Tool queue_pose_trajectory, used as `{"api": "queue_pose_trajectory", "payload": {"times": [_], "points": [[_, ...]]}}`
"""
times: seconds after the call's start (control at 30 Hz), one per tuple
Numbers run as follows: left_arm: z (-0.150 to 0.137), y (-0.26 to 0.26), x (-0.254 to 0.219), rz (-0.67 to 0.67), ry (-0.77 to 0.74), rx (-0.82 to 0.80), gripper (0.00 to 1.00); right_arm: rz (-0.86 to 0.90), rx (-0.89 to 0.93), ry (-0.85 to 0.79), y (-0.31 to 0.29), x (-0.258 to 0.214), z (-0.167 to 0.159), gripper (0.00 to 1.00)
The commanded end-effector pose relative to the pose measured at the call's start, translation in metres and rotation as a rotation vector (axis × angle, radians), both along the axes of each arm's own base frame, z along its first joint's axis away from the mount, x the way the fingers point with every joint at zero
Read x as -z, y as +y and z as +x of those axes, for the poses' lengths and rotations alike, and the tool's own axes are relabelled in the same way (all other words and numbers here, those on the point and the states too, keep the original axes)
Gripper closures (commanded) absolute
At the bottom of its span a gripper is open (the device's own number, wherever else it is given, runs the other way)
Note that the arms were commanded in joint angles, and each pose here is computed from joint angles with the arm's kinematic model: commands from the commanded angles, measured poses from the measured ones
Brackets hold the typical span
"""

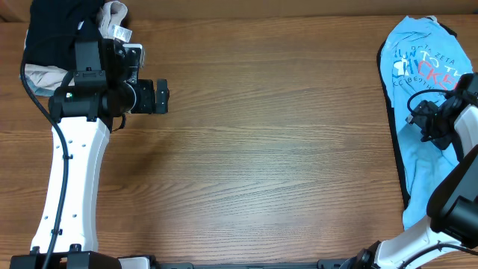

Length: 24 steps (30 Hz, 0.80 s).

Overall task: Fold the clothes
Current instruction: 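Reach the right gripper to the light blue T-shirt and grasp it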

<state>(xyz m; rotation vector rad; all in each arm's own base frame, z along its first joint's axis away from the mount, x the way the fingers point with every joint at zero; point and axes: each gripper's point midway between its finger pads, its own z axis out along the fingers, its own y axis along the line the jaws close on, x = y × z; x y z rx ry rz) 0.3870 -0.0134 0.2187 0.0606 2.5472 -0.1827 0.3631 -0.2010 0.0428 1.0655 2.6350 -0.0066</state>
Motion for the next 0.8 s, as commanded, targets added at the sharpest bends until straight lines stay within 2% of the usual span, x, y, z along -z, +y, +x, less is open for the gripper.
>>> {"api": "queue_pose_trajectory", "payload": {"times": [0.0,0.2,0.27,0.33,0.37,0.47,0.7,0.73,0.77], "points": [[0.005,-0.006,-0.009,-0.01,-0.026,0.024,0.0,-0.005,0.011,0.036,-0.003,0.021,-0.007,0.33],[0.005,-0.006,-0.009,-0.01,-0.026,0.024,0.0,-0.003,0.011,0.038,0.0,0.043,-0.012,0.41],[0.005,-0.006,-0.009,-0.01,-0.026,0.025,0.0,-0.002,0.011,0.039,0.001,0.047,-0.014,0.48],[0.005,-0.006,-0.009,-0.01,-0.027,0.024,0.0,-0.001,0.011,0.04,0.002,0.047,-0.015,0.62],[0.005,-0.006,-0.009,-0.01,-0.027,0.024,0.0,0.001,0.01,0.035,0.002,0.047,-0.014,0.77],[0.005,-0.006,-0.009,-0.01,-0.027,0.024,0.0,0.004,0.017,0.029,0.002,0.047,-0.012,0.95],[0.009,-0.005,-0.011,-0.008,-0.043,0.024,0.0,0.012,0.034,0.025,-0.002,0.017,-0.005,0.95],[0.011,-0.005,-0.013,-0.008,-0.053,0.024,0.0,0.007,0.034,0.016,-0.004,0.0,-0.001,0.8],[0.011,-0.005,-0.013,-0.008,-0.055,0.024,0.0,0.004,0.034,0.011,-0.005,-0.007,0.0,0.76]]}}
